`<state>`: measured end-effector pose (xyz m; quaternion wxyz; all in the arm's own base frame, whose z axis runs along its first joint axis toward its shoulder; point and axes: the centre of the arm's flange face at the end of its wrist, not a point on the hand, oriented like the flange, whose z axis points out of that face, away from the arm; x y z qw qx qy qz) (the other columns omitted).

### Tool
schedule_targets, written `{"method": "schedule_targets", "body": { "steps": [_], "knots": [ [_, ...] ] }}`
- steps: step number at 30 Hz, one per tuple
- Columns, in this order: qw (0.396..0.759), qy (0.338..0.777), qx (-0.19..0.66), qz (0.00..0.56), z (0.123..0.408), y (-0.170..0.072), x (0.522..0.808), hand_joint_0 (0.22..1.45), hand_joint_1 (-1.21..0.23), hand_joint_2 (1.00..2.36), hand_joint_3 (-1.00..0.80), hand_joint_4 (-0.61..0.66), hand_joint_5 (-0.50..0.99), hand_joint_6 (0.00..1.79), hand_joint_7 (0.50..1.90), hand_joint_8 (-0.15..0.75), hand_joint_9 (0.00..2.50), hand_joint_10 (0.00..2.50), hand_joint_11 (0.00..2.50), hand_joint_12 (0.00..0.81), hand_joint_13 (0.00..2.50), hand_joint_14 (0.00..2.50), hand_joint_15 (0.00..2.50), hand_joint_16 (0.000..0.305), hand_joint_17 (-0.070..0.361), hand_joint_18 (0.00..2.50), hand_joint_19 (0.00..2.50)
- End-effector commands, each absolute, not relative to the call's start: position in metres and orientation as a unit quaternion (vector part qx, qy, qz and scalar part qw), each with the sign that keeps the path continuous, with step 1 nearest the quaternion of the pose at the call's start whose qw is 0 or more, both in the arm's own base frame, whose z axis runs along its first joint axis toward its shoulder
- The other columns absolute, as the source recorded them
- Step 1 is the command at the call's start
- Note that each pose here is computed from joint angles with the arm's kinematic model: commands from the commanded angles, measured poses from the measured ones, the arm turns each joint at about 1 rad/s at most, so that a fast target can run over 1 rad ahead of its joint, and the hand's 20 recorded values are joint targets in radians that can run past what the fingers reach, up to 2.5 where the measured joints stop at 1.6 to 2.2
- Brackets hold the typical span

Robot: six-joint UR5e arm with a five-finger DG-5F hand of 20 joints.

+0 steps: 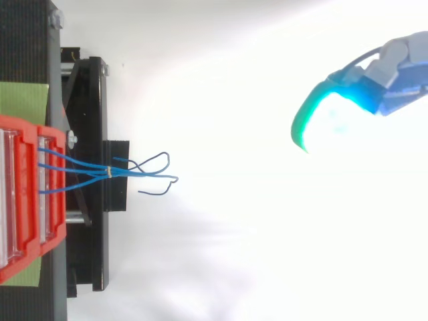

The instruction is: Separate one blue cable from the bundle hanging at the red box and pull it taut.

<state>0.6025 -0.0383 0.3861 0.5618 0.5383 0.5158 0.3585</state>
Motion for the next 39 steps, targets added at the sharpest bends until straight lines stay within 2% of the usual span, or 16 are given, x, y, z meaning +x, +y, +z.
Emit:
{"method": "schedule_targets", "body": {
  "steps": [1, 4, 8, 11, 15, 16, 21, 31, 35, 36, 39],
  "knots": [
    [0.571, 0.489, 0.546, 0.37, 0.369, -0.036, 0.619, 0.58, -0.54, 1.0, -0.5, 0.3, -0.22, 0.5, 0.84, 0.345, 0.55, 0.01, 0.26, 0.317, 0.39, 0.0, 0.15, 0.043, 0.096, 0.47, 0.33],
    [0.572, 0.468, 0.556, 0.381, 0.353, -0.035, 0.63, 0.58, -0.54, 1.0, -0.5, 0.3, -0.22, 0.5, 0.84, 0.346, 0.55, 0.01, 0.26, 0.318, 0.39, 0.01, 0.15, 0.043, 0.096, 0.47, 0.33],
    [0.572, 0.465, 0.563, 0.373, 0.324, -0.036, 0.643, 0.58, -0.53, 1.0, -0.5, 0.3, -0.22, 0.5, 0.84, 0.346, 0.55, 0.01, 0.27, 0.32, 0.39, 0.01, 0.15, 0.043, 0.097, 0.47, 0.34],
    [0.577, 0.459, 0.565, 0.37, 0.318, -0.036, 0.646, 0.58, -0.53, 1.0, -0.5, 0.3, -0.22, 0.5, 0.84, 0.347, 0.55, 0.01, 0.28, 0.321, 0.39, 0.0, 0.15, 0.043, 0.098, 0.47, 0.33],
    [0.59, 0.44, 0.578, 0.351, 0.291, -0.038, 0.656, 0.58, -0.53, 1.0, -0.5, 0.3, -0.22, 0.5, 0.84, 0.349, 0.55, 0.01, 0.27, 0.323, 0.39, 0.0, 0.15, 0.044, 0.098, 0.47, 0.33],
    [0.588, 0.435, 0.585, 0.351, 0.274, -0.039, 0.661, 0.58, -0.53, 1.0, -0.5, 0.3, -0.22, 0.5, 0.84, 0.348, 0.55, 0.01, 0.27, 0.323, 0.39, 0.0, 0.15, 0.044, 0.098, 0.47, 0.33],
    [0.594, 0.408, 0.584, 0.373, 0.267, -0.035, 0.672, 0.58, -0.54, 1.0, -0.49, 0.3, -0.22, 0.5, 0.84, 0.349, 0.56, 0.01, 0.27, 0.324, 0.4, 0.0, 0.16, 0.044, 0.099, 0.48, 0.33],
    [0.625, 0.422, 0.563, 0.34, 0.256, -0.036, 0.678, 0.58, -0.54, 1.0, -0.49, 0.3, -0.22, 0.5, 0.84, 0.352, 0.56, 0.01, 0.27, 0.328, 0.4, 0.0, 0.16, 0.044, 0.1, 0.48, 0.33],
    [0.622, 0.427, 0.567, 0.329, 0.229, -0.038, 0.685, 0.58, -0.54, 1.0, -0.5, 0.31, -0.22, 0.5, 0.84, 0.353, 0.56, 0.01, 0.27, 0.328, 0.4, 0.0, 0.16, 0.044, 0.1, 0.48, 0.33],
    [0.622, 0.427, 0.567, 0.331, 0.22, -0.034, 0.699, 0.58, -0.54, 1.0, -0.5, 0.31, -0.22, 0.5, 0.84, 0.352, 0.56, 0.01, 0.27, 0.328, 0.4, 0.01, 0.15, 0.044, 0.1, 0.48, 0.33],
    [0.622, 0.428, 0.566, 0.331, 0.217, -0.033, 0.705, 0.58, -0.54, 1.0, -0.5, 0.31, -0.22, 0.5, 0.84, 0.354, 0.56, 0.01, 0.28, 0.329, 0.4, 0.0, 0.15, 0.044, 0.1, 0.48, 0.34]
  ]
}}
